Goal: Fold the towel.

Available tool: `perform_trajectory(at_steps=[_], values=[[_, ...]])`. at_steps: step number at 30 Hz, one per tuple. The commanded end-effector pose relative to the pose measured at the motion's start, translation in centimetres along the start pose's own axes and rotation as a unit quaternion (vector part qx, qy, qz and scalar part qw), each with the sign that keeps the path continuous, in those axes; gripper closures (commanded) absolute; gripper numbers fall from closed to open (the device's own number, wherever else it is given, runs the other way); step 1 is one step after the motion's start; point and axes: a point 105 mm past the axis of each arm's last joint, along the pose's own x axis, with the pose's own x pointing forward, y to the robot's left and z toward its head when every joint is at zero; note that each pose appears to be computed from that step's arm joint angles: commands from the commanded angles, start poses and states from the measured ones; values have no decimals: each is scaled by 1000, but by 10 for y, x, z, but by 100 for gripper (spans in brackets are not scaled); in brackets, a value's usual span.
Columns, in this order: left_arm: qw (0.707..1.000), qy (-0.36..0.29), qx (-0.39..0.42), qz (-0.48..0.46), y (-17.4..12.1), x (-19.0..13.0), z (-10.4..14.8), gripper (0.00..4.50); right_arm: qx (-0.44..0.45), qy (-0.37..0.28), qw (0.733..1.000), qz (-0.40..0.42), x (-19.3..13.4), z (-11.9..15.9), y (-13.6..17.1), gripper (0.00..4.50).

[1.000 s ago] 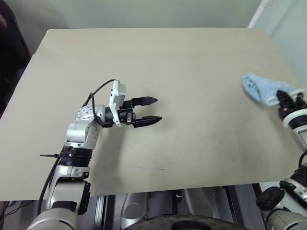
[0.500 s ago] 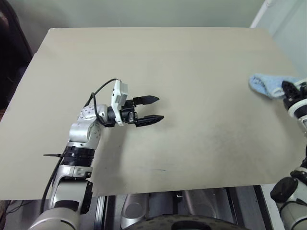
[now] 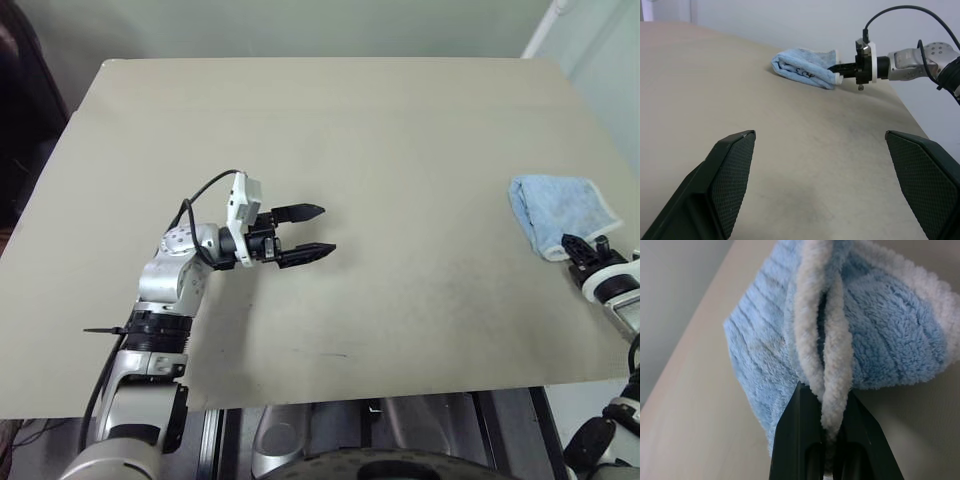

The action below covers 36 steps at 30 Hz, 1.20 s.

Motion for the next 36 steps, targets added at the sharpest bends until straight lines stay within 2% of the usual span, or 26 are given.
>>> perform_trajectory(at_steps=[1, 3, 6, 12, 17, 24, 27, 28, 31, 33, 34, 36], values=[[1000, -11, 24, -8, -2, 3, 11, 0, -9, -25, 999, 19, -6, 14, 11, 446], [1000, -11, 24, -10, -2, 4, 11, 0, -9, -29, 999, 16, -6, 16, 11, 446], [1000, -11, 24, -13, -2, 6, 10, 0, -15, -35, 999, 18, -6, 19, 13, 375], [1000, -11, 23, -15, -3, 6, 9, 0, -6, -33, 999, 9, -6, 17, 8, 171], [1000, -8, 23, -11, -3, 4, 8, 0, -7, -28, 999, 13, -19, 20, 7, 3], [1000, -10, 24, -6, -2, 2, 8, 0, -14, -19, 1000, 3, -48, 29, -1, 1], [1000, -11, 27, 0, -1, 1, 8, 0, -71, -10, 997, 15, -59, 34, 10, 1], [1000, -7, 28, 12, 2, 0, 7, 0, -138, -5, 989, 51, -63, 33, 34, 1], [999, 1, 23, 27, 6, -1, 7, 0, -263, 1, 956, 130, -71, 21, 83, 1], [998, -10, 41, 38, 8, 0, 13, 0, -358, -10, 914, 191, -72, 9, 117, 1], [996, -11, 66, 51, 11, 1, 15, 0, -390, -4, 893, 223, -72, -1, 131, 1], [992, -20, 102, 69, 14, 4, 20, 0, -421, 13, 869, 261, -70, -15, 145, 1]])
